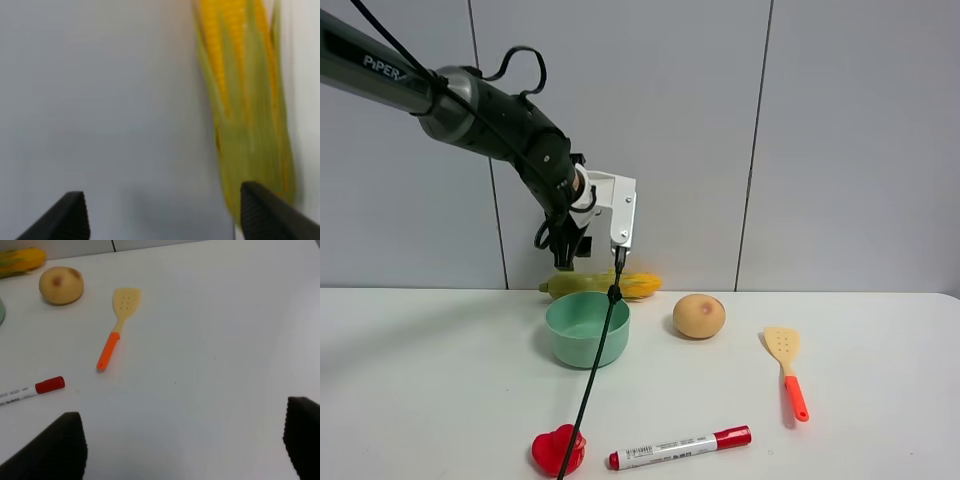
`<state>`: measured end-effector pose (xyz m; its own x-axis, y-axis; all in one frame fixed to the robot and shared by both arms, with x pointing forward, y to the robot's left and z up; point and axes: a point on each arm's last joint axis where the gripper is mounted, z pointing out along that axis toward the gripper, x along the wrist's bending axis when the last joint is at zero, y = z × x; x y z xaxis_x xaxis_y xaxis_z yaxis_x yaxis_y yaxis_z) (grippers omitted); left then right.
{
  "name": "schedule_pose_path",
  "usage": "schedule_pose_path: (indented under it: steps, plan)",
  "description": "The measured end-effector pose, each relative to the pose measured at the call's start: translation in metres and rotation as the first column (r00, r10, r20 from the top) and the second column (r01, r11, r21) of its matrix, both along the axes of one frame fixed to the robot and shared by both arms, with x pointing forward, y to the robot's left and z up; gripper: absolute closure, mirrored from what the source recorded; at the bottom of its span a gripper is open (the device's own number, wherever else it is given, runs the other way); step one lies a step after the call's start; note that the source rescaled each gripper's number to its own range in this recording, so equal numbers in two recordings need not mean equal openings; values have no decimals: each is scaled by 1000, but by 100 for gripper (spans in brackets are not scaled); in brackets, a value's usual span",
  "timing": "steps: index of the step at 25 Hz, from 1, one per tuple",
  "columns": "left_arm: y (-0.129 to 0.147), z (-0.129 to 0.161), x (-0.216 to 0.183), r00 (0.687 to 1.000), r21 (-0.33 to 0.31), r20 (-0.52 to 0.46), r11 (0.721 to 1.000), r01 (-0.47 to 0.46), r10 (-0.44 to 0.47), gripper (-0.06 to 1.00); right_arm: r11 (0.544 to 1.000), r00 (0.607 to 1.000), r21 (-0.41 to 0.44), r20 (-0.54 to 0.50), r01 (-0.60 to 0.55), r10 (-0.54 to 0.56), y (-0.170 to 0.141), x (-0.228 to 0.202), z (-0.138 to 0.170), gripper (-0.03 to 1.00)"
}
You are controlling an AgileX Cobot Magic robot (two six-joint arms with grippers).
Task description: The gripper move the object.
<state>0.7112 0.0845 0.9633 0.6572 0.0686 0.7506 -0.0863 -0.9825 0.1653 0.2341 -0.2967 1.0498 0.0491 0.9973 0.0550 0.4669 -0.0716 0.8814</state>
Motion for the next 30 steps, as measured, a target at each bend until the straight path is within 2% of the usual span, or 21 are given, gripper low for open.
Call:
schedule_pose_path:
  steps: [5,8,12,14,16,19,21,24,28,29,30]
  plan:
    - [5,57,-27,991,-59,-87,992,-107,102,58,1000,1000,0,0,0,0,0,0,0,-3]
    - [14,85,-47,961,-100,-183,969,-225,205,56,1000,1000,0,0,0,0,0,0,0,-3]
    - [33,117,-77,864,-93,-333,899,-429,378,49,1000,1000,0,0,0,0,0,0,0,-3]
    - [43,140,-95,817,-102,-371,855,-509,442,49,1000,1000,0,0,0,0,0,0,0,-3]
    - [53,163,-112,788,-120,-385,821,-559,480,49,1000,1000,0,0,0,0,0,0,0,-3]
    - [67,205,-139,790,-217,-363,780,-587,494,49,1000,1000,0,0,0,0,0,0,0,-3]
    - [83,237,-162,801,-309,-331,744,-592,499,47,1000,1000,0,0,0,0,0,0,0,-3]
    - [110,276,-198,811,-415,-272,697,-585,519,34,1000,1000,0,0,0,0,0,0,0,-3]
    - [155,294,-253,783,-479,-224,634,-607,581,17,1000,1000,0,0,0,0,0,0,0,-3]
    - [155,294,-253,783,-479,-224,634,-607,581,17,1000,1000,0,0,0,0,0,0,0,-3]
    - [165,291,-263,764,-480,-226,614,-627,604,12,1000,1000,0,0,0,0,0,0,0,-3]
